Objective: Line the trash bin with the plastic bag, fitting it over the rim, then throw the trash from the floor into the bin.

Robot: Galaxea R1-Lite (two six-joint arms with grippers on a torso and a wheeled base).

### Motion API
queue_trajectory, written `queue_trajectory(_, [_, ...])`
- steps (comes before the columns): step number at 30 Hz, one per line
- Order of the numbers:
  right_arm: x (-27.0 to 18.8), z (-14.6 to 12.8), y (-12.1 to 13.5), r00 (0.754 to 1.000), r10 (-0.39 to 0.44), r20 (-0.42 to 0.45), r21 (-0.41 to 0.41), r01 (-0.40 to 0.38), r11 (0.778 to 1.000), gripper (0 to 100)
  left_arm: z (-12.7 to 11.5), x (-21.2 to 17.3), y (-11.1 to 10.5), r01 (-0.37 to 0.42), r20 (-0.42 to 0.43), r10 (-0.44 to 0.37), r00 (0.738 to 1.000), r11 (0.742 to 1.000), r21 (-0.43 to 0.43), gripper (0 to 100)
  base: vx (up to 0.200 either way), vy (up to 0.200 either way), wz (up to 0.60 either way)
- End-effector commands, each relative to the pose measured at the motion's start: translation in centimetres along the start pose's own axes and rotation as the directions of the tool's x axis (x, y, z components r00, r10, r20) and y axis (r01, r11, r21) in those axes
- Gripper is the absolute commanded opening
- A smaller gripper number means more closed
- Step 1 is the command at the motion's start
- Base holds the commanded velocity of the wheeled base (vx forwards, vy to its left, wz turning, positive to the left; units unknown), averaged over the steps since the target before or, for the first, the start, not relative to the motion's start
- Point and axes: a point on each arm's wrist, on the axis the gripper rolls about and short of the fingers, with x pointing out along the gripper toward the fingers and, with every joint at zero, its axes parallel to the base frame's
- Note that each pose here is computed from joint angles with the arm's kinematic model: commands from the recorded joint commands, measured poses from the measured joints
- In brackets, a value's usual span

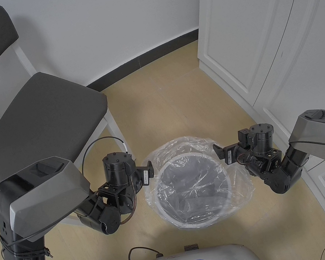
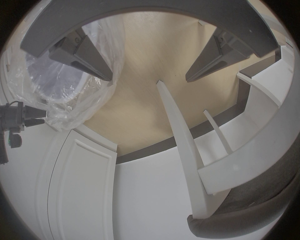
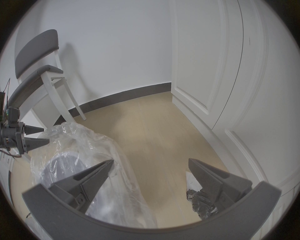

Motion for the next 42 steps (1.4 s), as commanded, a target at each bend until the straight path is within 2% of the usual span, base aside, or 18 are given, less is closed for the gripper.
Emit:
queue_trajectory(1, [1.0,-1.1,0.1,1.000,-0.010,-0.011,0.010,0.010,1.000,100,-1.0,1.1,0.3,-0.020,-0.015,0.020,1.000,1.000,-0.002,100,0.000,0.000,0.00])
queue_trajectory(8, [2.1,-1.7,0.3,1.000,-0.024,-0.003,0.043,0.024,0.999,100,-2.4,2.7,0.5,-0.038,-0.028,0.038,0.999,0.999,-0.017,100,0.000,0.000,0.00])
queue_trajectory(19, [2.3,-2.5,-0.3,0.999,-0.040,-0.034,0.036,0.041,0.999,100,-2.7,2.6,0.8,-0.045,-0.050,0.044,0.998,0.999,-0.006,100,0.000,0.000,0.00])
queue_trajectory(27, [2.9,-2.8,-0.8,0.998,-0.050,-0.034,0.042,0.051,0.998,100,-3.1,2.2,1.4,-0.052,-0.110,0.054,0.992,0.998,0.017,100,0.000,0.000,0.00])
queue_trajectory(30, [2.8,-2.2,-0.8,0.999,-0.043,-0.012,0.060,0.044,0.997,100,-2.9,2.2,1.5,-0.053,-0.103,0.054,0.993,0.999,0.012,100,0.000,0.000,0.00])
queue_trajectory(33, [0.8,0.7,0.0,1.000,-0.003,0.017,0.125,0.001,0.992,100,-2.2,1.6,1.7,-0.052,-0.096,0.052,0.994,0.999,0.008,100,0.000,0.000,0.00])
queue_trajectory(37, [-1.4,2.0,-0.1,0.999,0.042,-0.023,0.118,-0.039,0.992,100,-1.9,1.3,1.8,-0.052,-0.093,0.052,0.994,0.999,0.009,100,0.000,0.000,0.00])
queue_trajectory(39, [-2.1,2.5,-0.7,0.996,0.031,-0.081,0.111,-0.022,0.994,100,-2.0,1.3,1.8,-0.052,-0.096,0.052,0.994,0.999,0.010,100,0.000,0.000,0.00])
queue_trajectory(42, [-2.4,2.7,-1.7,0.993,0.009,-0.117,0.104,0.003,0.995,100,-2.0,1.1,1.8,-0.051,-0.100,0.052,0.994,0.999,0.013,100,0.000,0.000,0.00])
